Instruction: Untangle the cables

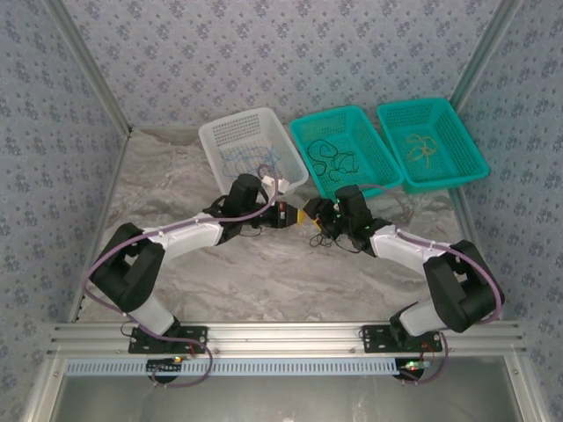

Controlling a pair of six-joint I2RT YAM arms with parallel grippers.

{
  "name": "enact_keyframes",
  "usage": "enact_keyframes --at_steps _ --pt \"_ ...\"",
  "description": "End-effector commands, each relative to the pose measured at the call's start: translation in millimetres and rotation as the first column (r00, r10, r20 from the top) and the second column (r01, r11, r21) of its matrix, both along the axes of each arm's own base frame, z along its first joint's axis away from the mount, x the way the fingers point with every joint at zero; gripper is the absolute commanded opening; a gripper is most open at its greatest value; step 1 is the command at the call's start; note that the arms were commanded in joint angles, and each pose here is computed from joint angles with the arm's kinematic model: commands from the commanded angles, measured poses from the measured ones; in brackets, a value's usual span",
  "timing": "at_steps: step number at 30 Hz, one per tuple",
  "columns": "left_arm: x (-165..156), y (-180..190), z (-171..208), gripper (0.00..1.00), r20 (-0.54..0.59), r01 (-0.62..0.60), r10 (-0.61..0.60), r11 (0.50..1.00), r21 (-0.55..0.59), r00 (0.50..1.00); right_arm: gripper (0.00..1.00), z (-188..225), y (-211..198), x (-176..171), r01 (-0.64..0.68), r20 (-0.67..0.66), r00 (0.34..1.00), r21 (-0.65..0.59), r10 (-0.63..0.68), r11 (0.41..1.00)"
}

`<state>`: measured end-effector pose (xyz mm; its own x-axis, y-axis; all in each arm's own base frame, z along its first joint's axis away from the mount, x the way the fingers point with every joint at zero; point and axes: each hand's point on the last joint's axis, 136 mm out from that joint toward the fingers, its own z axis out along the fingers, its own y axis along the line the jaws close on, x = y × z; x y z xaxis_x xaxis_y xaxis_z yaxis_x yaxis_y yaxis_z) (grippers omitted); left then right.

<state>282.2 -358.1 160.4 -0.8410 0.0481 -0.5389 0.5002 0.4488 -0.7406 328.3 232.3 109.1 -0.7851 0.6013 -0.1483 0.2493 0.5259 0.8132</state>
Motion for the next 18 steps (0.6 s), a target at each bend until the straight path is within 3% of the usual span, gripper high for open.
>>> enact_keyframes --at_steps 1,12,18 --pt "-14.3 -10.2 17.2 0.00 0.053 0.073 -0.070 0.996 -0.058 0.996 0.51 2.5 3.0 4.2 0.006 0.006 1.000 0.043 -0.006 0.999" --pt "-15.1 -6.0 12.9 0.00 0.081 0.049 -0.045 0.998 -0.043 0.996 0.36 0.0 -0.6 0.7 0.050 -0.044 0.998 0.159 -0.044 0.986" --pt "-12.2 -5.0 12.2 0.00 0.092 0.032 -0.028 0.999 -0.042 0.995 0.32 -0.2 -2.5 -4.7 0.045 -0.044 0.998 0.159 -0.038 0.986"
